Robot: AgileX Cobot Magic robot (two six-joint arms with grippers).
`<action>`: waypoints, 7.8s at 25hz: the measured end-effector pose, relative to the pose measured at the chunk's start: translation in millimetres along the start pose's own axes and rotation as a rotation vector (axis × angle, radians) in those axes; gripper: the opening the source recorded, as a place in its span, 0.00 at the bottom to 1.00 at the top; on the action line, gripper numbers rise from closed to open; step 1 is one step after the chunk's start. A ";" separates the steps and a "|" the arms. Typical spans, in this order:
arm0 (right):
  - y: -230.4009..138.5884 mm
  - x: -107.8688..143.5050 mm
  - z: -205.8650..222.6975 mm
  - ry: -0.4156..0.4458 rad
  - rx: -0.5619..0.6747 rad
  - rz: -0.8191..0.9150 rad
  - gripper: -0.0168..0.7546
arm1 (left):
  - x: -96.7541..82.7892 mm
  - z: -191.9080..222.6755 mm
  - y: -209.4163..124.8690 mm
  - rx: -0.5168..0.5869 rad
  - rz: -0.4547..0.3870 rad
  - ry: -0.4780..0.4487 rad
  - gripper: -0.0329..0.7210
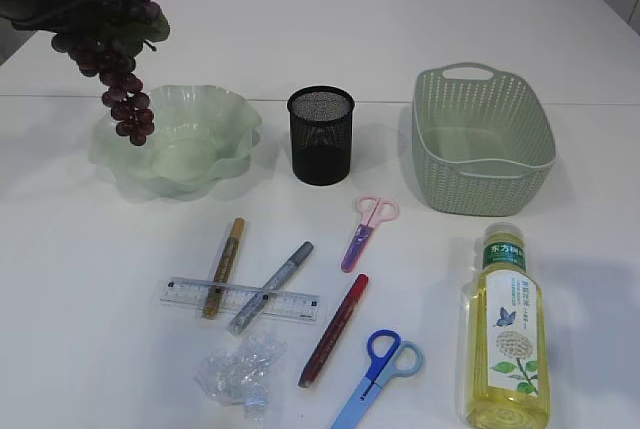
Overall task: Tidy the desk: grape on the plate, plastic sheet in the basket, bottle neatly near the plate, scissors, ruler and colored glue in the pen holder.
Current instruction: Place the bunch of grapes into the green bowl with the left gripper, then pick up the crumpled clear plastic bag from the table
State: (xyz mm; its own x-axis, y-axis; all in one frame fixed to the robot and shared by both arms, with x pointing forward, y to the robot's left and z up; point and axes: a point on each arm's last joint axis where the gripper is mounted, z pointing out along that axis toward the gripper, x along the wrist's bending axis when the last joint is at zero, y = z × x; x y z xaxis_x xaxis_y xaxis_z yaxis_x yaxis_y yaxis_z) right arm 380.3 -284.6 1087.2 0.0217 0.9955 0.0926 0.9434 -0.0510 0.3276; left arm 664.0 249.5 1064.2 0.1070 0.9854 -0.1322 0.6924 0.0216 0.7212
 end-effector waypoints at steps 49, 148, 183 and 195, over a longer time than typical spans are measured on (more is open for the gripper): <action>0.4 -1.7 0.4 -0.019 0.001 -0.006 0.66 | -13.9 88.4 -37.3 0.084 0.124 0.018 0.26; -0.5 13.8 -0.8 0.152 0.015 0.045 0.66 | -36.1 -10.0 21.0 0.434 0.073 -0.055 0.65; -2.5 130.5 38.3 0.464 0.233 -0.380 0.66 | -41.0 -257.3 -29.5 0.128 0.035 -0.078 0.65; 35.7 198.7 83.6 0.248 0.377 -0.312 0.66 | -40.8 -279.0 -38.3 0.087 0.038 -0.083 0.65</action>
State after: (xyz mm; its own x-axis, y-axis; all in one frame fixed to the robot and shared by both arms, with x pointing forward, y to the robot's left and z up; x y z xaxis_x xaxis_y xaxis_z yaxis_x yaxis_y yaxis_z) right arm 446.0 -81.9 1038.6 -0.3135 0.9078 0.2786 0.9469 0.3210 0.0196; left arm 434.0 255.5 1231.7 0.1905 0.9678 -0.1645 0.7453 -0.0335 0.6658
